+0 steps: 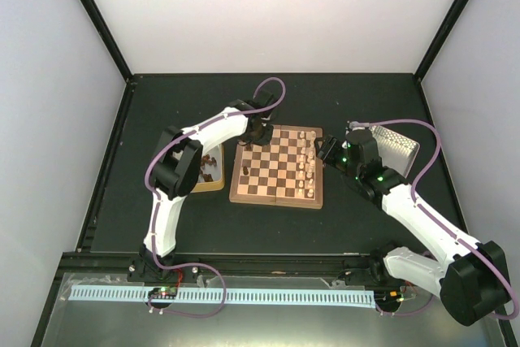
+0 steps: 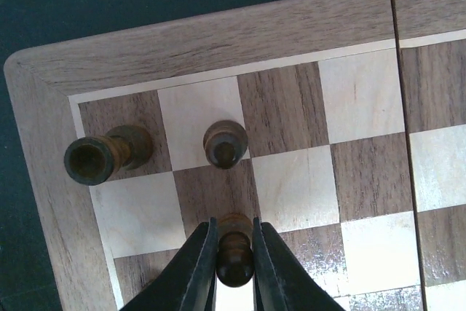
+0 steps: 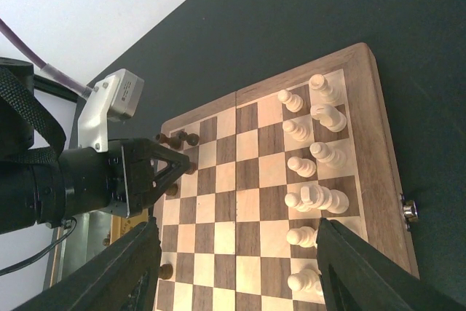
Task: Set up the chess pieces on the board
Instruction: Place the chess piece on the chessboard.
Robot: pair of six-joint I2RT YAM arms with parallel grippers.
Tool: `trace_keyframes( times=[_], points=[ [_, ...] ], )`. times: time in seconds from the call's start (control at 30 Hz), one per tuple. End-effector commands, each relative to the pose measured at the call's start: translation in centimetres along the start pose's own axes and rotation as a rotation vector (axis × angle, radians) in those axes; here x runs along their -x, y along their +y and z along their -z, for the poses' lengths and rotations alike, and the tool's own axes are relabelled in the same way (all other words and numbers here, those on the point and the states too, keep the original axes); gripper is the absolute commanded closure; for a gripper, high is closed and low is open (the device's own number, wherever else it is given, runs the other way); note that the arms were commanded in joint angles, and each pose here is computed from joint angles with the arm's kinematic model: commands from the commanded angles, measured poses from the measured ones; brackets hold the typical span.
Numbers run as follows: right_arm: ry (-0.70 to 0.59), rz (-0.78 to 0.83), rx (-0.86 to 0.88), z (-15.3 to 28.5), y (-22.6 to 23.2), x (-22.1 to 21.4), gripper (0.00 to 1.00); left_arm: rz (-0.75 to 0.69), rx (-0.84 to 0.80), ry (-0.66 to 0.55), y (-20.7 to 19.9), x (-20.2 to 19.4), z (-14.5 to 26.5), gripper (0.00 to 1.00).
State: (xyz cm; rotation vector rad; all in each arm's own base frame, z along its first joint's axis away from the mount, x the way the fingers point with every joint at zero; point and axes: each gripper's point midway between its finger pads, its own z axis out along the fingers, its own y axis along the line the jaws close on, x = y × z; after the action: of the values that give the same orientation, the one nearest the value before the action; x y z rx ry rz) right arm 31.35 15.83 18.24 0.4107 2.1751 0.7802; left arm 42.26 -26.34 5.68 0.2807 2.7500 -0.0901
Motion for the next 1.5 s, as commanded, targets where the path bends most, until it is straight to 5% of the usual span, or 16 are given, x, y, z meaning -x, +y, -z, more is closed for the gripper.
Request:
trace_keyframes(
  times=[0.0,0.93,1.47],
  points=[
    [-0.028,0.013,-0.011,0.1,-0.1,0.7,0.40,-0.003,0.008,-0.018,0.2,1.1,-0.2,0.86],
    [-0.018,0.011,-0.009,0.2,-0.2,0.5,0.40,-0.007,0.012,-0.032,0.5,1.6,-1.0,0.88],
    [-0.019,0.007,0.007,0.3,0.2,0.6,0.40,0.005,-0.089,-0.126,-0.6,3.9,6.0,0.69]
  ],
)
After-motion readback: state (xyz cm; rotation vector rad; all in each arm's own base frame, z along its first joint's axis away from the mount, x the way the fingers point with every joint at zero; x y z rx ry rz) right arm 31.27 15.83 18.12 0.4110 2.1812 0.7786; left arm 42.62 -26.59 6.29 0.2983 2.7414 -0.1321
